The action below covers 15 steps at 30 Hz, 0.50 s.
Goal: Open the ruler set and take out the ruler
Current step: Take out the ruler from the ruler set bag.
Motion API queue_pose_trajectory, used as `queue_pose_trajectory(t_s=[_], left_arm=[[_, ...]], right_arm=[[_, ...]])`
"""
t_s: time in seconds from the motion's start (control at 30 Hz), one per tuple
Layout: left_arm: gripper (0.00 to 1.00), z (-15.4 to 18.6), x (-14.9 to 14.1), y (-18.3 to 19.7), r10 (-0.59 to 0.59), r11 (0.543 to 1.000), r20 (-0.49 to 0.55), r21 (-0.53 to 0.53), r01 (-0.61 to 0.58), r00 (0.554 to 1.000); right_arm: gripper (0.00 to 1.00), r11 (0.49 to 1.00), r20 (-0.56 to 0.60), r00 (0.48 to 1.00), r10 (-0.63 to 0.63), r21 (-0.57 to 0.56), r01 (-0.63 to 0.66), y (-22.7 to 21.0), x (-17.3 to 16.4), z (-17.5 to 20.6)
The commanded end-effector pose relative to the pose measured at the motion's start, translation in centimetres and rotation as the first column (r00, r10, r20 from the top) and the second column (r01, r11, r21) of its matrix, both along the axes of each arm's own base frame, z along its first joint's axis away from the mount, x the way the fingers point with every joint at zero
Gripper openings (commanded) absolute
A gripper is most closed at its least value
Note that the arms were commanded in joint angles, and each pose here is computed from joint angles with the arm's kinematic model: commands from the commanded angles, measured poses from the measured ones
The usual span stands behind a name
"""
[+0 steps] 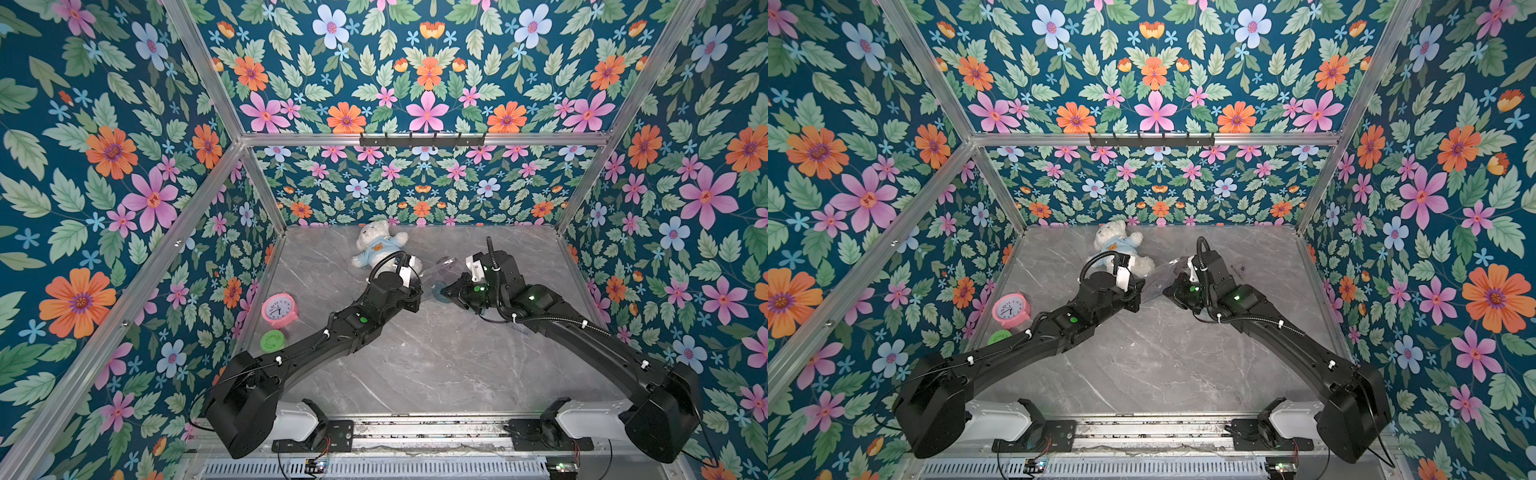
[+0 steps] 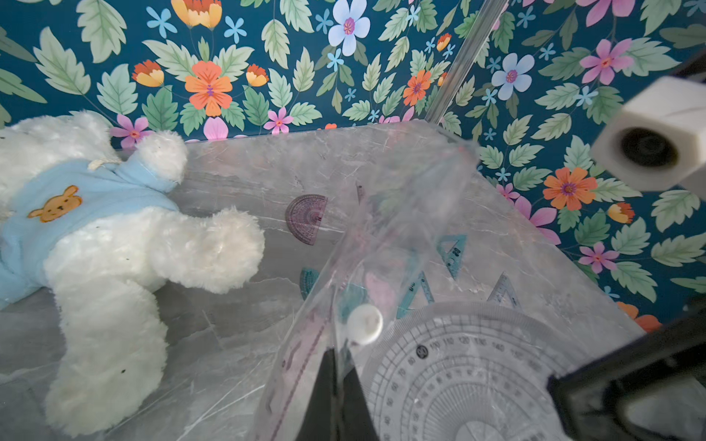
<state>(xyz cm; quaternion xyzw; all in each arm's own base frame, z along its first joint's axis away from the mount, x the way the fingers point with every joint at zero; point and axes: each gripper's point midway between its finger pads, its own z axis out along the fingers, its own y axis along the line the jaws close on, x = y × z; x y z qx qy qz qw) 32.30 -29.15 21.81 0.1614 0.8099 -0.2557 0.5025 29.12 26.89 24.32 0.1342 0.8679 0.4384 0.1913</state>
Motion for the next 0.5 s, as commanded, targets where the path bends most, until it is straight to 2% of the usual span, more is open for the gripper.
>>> queue_pose_trajectory(t_s=[0.0,0.27,0.47], left_arm=[[0.00,0.8,0.7,0.2,0.017,0.999,0.009,-0.048,-0.017,1.000],[0.00,1.6,2.0,2.6,0.068,0.996,0.006,-0.055,-0.067,0.998],[0.00,4.8,2.4,4.3,0.088,0.995,0.071,-0.055,-0.084,0.994]], right_arm=[[0.00,1.000,0.015,1.000,-0.001,0.009,0.001,-0.3,-0.4,1.0],[0.00,0.993,0.143,0.986,0.090,0.066,-0.100,-0.5,-2.8,4.8],[0.00,0.991,0.146,0.983,0.114,0.049,-0.122,-2.1,-5.4,4.0]])
